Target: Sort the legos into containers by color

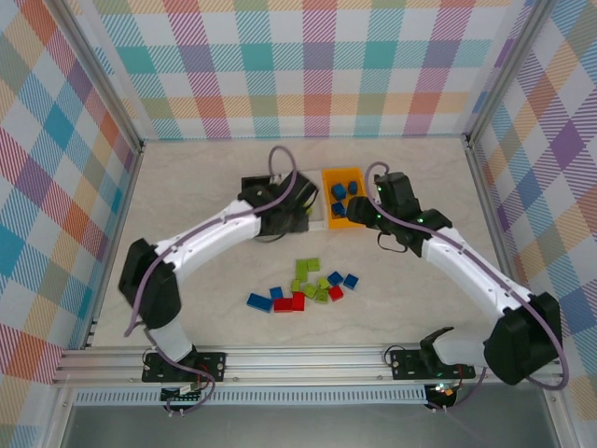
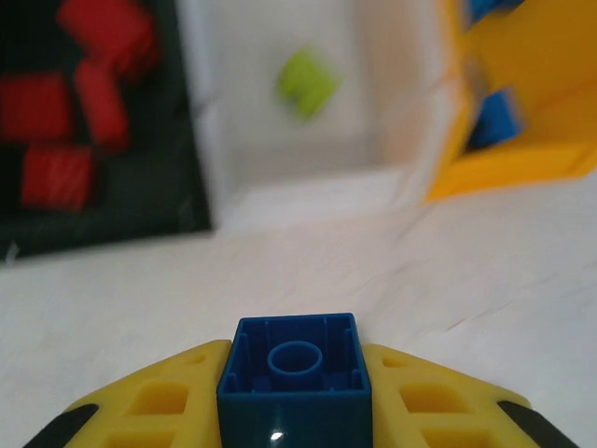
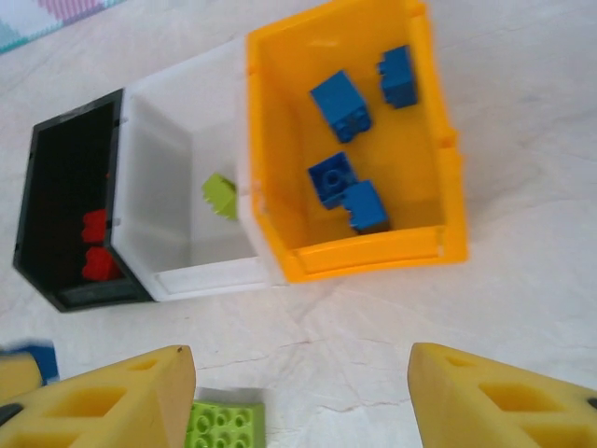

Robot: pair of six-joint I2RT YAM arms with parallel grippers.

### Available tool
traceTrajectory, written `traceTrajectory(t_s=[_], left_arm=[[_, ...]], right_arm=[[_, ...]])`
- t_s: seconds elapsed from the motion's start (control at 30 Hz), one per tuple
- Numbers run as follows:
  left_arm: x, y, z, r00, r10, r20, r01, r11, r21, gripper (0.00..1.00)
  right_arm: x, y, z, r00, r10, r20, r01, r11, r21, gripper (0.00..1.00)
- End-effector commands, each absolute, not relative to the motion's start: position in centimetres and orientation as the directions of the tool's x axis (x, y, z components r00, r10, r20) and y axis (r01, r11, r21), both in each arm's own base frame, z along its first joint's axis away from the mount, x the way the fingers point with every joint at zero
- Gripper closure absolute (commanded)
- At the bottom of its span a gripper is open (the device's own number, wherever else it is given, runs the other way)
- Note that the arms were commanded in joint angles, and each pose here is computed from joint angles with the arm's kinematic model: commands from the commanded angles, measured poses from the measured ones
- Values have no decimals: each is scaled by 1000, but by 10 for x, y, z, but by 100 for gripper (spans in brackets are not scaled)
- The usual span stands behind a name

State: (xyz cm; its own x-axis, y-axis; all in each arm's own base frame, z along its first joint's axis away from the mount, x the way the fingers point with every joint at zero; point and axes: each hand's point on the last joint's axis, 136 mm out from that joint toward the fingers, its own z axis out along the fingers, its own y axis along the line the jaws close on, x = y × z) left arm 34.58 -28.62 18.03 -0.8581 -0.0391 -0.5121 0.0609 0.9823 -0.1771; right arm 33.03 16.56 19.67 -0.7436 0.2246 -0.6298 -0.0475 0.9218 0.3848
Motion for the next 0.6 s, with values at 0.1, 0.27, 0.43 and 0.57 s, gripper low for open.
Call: traceTrajectory(t_s=[0.1,0.27,0.43,0.57], left_arm=[[413,-351,177,-837,60,-545,145,983,-115,79],[453,-386,161,-826,48,-561,149,980,-136,79],[468,-400,133,-846,-16,-533,111,972,-205,72],[465,-409,137,-855,-33,-518,120,958,-259,53]], right_arm=[[310,143,181,-752,249,-610,18,933,359,37],[301,138,181,-753,250,-609,19,933,359,37],[296,135,183,-749,241,-618,9,935,354,36],[294,136,185,-751,230,-619,-6,935,355,33]])
